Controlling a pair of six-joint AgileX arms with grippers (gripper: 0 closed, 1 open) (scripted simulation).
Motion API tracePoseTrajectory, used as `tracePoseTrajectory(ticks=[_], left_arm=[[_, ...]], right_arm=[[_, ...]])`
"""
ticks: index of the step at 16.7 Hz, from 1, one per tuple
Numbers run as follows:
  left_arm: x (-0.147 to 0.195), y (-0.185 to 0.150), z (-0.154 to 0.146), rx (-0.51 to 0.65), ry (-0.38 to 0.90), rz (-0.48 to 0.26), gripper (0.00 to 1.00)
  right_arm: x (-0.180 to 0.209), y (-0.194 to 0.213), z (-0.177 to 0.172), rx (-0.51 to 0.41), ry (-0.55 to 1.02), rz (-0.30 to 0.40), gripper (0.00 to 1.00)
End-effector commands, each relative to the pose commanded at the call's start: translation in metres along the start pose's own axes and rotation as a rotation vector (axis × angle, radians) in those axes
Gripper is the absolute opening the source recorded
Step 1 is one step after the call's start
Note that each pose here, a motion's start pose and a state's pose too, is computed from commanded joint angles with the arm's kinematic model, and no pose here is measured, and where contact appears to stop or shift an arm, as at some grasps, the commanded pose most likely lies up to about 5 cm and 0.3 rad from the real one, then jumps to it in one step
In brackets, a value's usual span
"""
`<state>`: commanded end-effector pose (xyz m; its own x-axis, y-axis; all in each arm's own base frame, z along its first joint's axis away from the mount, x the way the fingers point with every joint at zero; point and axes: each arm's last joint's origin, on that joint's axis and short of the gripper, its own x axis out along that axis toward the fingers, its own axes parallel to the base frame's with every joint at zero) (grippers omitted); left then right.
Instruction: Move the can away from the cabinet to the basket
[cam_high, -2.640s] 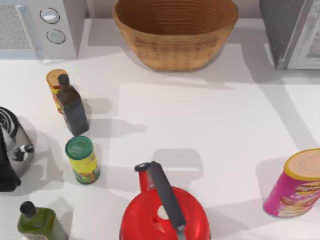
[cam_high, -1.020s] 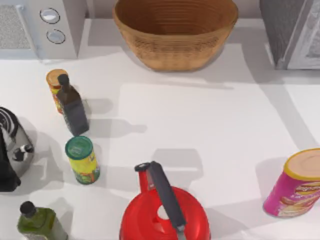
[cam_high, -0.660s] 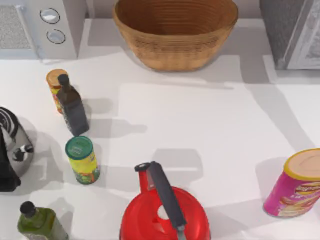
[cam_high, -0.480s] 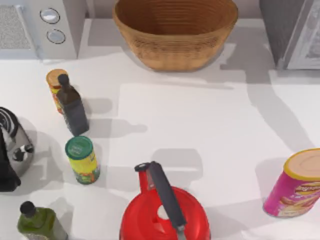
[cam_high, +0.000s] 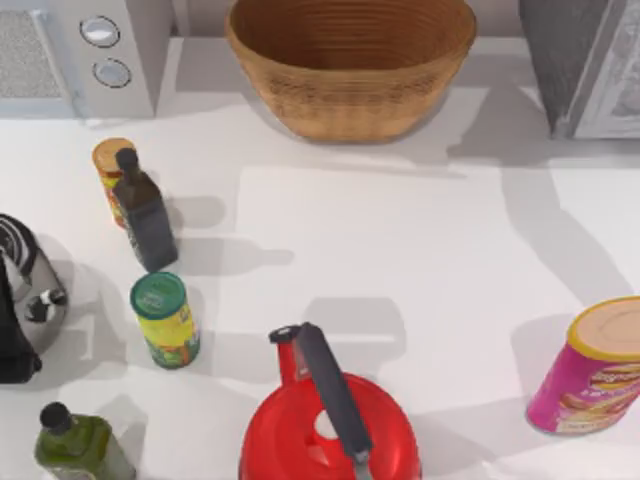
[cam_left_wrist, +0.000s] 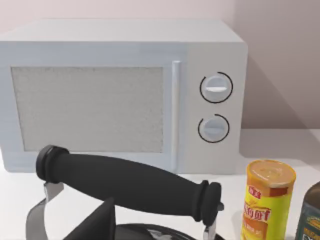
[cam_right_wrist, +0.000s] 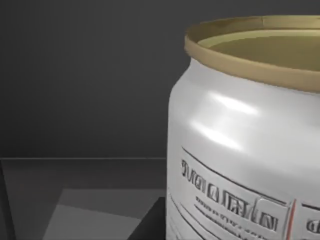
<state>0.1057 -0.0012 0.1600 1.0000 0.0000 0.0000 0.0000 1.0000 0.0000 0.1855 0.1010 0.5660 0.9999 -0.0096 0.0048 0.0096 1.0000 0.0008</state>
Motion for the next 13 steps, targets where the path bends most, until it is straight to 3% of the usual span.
tracePoseTrajectory(ticks=[6,13], left_arm=[[0.000,0.000,0.000,0.000,0.000,0.000,1.00],[0.000,0.000,0.000,0.000,0.000,0.000,1.00]], right_arm=[[-0.015,-0.019,-0.016,0.007,-0.013,0.005,0.00],[-0.048,-0.059,-0.098,0.001,-0.005,0.008,0.00]])
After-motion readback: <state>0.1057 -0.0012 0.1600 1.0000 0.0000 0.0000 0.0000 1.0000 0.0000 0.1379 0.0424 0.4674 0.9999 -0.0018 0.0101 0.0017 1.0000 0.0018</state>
